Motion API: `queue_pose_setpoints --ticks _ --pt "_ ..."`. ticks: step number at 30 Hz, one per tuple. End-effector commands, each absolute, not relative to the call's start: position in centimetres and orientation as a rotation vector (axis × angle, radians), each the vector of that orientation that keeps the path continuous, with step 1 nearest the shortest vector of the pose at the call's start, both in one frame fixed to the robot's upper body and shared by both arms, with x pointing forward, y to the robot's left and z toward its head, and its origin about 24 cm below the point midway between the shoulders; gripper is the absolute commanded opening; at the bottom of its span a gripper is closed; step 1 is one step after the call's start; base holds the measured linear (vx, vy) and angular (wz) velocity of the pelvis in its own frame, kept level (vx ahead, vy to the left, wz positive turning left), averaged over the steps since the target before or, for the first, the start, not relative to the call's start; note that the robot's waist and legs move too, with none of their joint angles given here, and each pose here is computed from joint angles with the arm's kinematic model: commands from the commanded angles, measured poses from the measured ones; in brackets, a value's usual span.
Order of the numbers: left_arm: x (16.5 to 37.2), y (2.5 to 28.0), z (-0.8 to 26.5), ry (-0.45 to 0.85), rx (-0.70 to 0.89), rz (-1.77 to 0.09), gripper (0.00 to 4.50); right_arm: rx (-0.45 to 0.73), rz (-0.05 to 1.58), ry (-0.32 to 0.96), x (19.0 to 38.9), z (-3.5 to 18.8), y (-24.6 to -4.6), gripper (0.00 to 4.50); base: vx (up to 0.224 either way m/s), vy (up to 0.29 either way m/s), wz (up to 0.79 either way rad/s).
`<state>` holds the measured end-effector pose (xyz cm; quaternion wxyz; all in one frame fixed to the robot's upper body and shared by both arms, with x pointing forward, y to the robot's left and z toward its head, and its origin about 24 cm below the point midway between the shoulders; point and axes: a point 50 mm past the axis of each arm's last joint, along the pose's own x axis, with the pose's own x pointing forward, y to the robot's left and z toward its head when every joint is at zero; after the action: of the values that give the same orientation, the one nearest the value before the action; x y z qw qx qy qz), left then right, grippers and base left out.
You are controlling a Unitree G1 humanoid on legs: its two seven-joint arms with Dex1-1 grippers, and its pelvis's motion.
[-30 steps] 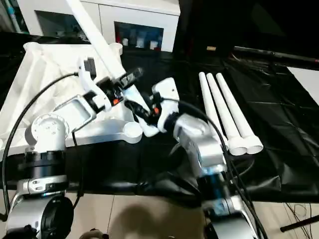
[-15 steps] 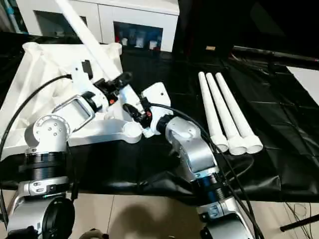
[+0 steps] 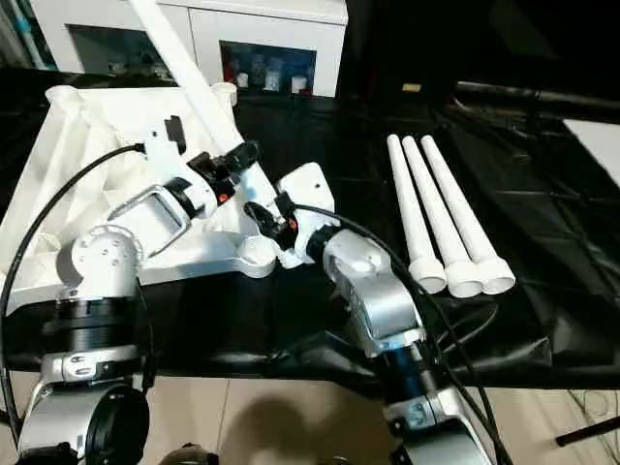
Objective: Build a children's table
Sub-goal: Pick table leg
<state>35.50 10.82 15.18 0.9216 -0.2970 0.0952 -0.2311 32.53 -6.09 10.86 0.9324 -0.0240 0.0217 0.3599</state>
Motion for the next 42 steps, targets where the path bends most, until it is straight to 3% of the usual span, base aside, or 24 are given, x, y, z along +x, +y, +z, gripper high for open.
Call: queue_pose_setpoints --ticks 1,7,13,16,24,35,42 --pt "35.8 11.1 15.6 0.169 -0.584 -0.477 1.91 -0.011 0.746 -0.006 32.7 12.2 -6.5 2.52 0.000 0.000 0.00" --pt "36.0 12.1 17.0 0.097 -0.542 -0.534 1.88 0.093 0.859 -0.020 32.5 14.0 -8.9 3.06 0.000 0.000 0.00" --pt "35.8 12.7 17.6 0.103 -0.426 -0.696 1.88 0.183 0.980 0.042 32.8 15.4 -12.5 3.09 0.000 0.000 0.00" --pt "34.5 12.0 18.5 0.118 -0.413 -0.900 1.88 0.188 1.040 0.115 33.2 15.8 -13.7 3.09 0.000 0.000 0.00" --pt "33.4 10.5 20.3 0.080 -0.424 -1.094 1.88 0.216 1.256 0.187 32.0 16.5 -12.7 3.09 0.000 0.000 0.00" --pt "33.0 10.1 20.9 0.080 -0.347 -1.112 1.88 0.173 1.239 0.265 32.6 15.6 -11.8 3.09 0.000 0.000 0.00" --pt "34.2 10.2 20.6 0.135 -0.239 -0.920 1.88 0.172 1.211 0.278 33.0 15.6 -11.6 3.09 0.000 0.000 0.00"
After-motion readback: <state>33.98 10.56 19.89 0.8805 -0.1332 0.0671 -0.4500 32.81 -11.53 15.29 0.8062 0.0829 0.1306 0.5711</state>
